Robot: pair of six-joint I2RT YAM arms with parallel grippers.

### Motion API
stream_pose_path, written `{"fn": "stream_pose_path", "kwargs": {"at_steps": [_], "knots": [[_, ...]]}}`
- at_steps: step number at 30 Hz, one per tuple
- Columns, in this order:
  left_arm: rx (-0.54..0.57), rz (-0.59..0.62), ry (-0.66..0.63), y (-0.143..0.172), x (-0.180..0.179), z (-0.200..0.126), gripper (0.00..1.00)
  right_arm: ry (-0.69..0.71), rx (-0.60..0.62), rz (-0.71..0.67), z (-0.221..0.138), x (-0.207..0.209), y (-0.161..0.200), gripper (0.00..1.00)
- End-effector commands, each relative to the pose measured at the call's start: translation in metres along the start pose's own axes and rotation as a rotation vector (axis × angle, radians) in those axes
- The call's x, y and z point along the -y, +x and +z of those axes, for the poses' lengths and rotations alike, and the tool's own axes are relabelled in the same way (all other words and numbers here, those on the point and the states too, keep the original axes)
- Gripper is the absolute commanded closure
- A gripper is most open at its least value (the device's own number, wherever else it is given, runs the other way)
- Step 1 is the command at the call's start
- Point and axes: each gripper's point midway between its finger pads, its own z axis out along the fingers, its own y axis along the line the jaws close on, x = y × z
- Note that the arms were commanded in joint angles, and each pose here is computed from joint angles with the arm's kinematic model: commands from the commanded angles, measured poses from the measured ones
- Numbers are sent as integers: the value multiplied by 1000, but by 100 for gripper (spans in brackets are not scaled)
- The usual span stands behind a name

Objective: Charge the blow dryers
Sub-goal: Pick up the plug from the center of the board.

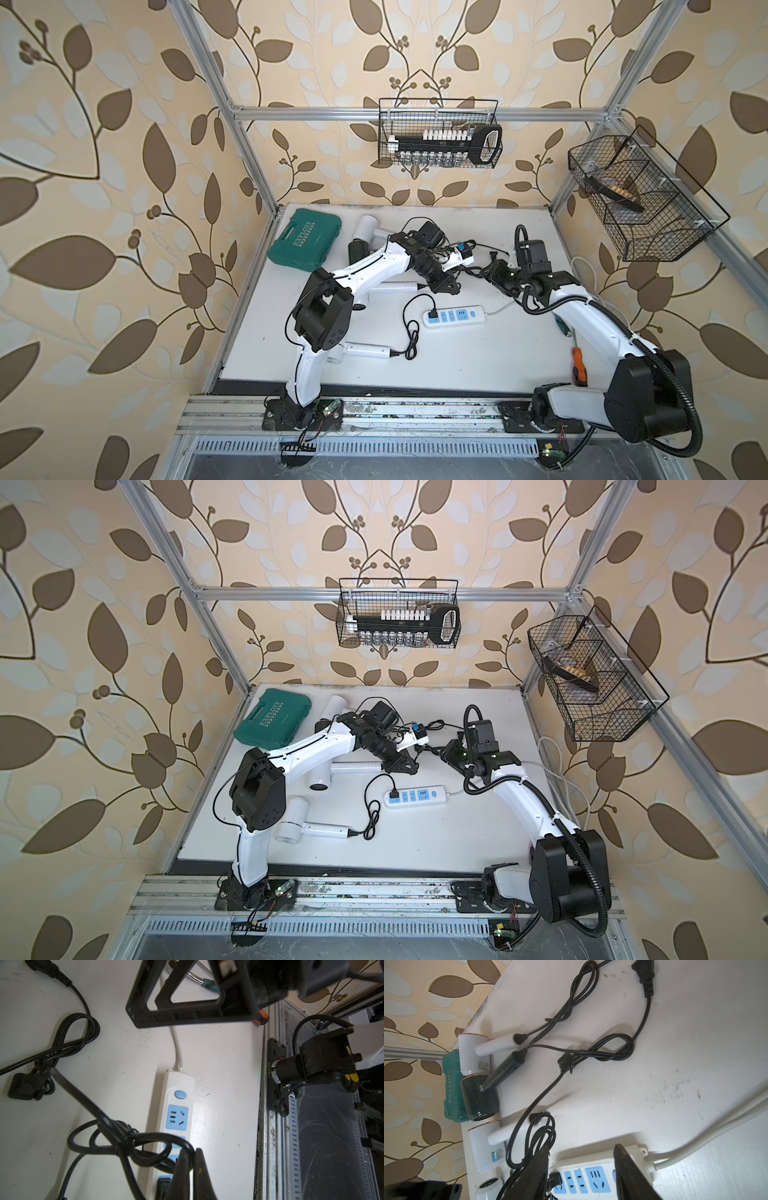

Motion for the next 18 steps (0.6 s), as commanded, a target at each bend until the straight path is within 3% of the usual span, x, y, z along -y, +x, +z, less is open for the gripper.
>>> {"fn": "stream_pose_path", "kwargs": {"at_steps": [1,18], "knots": [[39,53,7,-18,13,-17,100,33,1,-18,1,8,1,49],[37,56,8,-19,15,-19,100,50,32,-25,-5,8,-10,49]]}}
